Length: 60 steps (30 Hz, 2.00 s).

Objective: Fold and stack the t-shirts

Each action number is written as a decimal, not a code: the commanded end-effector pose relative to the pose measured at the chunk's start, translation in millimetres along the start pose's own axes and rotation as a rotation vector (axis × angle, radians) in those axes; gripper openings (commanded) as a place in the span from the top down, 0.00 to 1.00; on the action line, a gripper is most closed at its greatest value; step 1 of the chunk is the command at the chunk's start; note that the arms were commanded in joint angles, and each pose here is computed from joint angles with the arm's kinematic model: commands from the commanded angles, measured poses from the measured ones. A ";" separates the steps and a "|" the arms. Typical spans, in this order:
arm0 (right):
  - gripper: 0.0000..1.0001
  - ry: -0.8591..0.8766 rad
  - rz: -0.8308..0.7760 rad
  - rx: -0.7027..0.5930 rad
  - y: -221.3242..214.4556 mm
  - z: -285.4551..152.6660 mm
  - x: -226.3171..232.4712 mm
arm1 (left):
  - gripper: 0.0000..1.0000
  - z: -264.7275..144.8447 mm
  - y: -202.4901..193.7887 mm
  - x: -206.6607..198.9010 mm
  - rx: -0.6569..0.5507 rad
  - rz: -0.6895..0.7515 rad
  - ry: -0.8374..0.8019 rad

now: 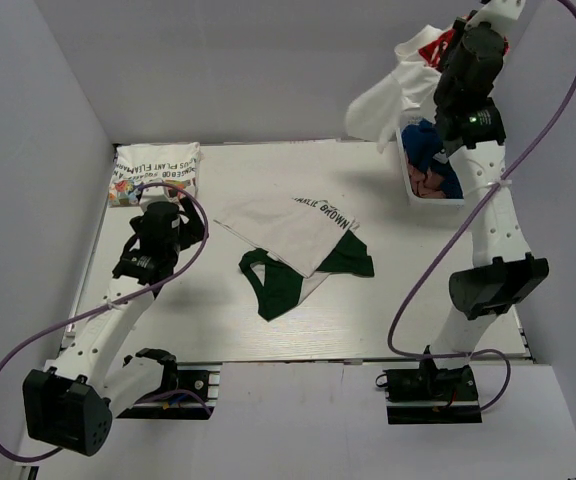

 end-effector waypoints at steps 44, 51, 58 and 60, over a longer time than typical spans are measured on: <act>0.10 0.927 0.094 0.924 -283.9 -250.7 87.0 | 0.19 196.6 -77.9 -39.1 0.530 -0.014 0.237; 0.10 0.976 0.075 1.019 -314.8 -265.3 107.8 | 1.00 199.2 -93.3 -36.5 0.557 -0.011 0.135; 0.15 1.036 0.080 1.109 -332.2 -279.1 132.6 | 1.00 194.4 -81.6 -47.0 0.503 0.024 0.078; 0.15 1.018 0.067 1.129 -336.6 -278.7 133.7 | 1.00 189.1 -70.7 -52.3 0.458 0.011 0.042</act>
Point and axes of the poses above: each gripper's point midway between its finger pads, its own z axis out along the fingers, its own x axis along the line the jaws close on, y = z × x, the point moved 10 cm from there along -z, back along the fingers, and after that the axes turned 10 degrees about -z, right-handed, at the moved point
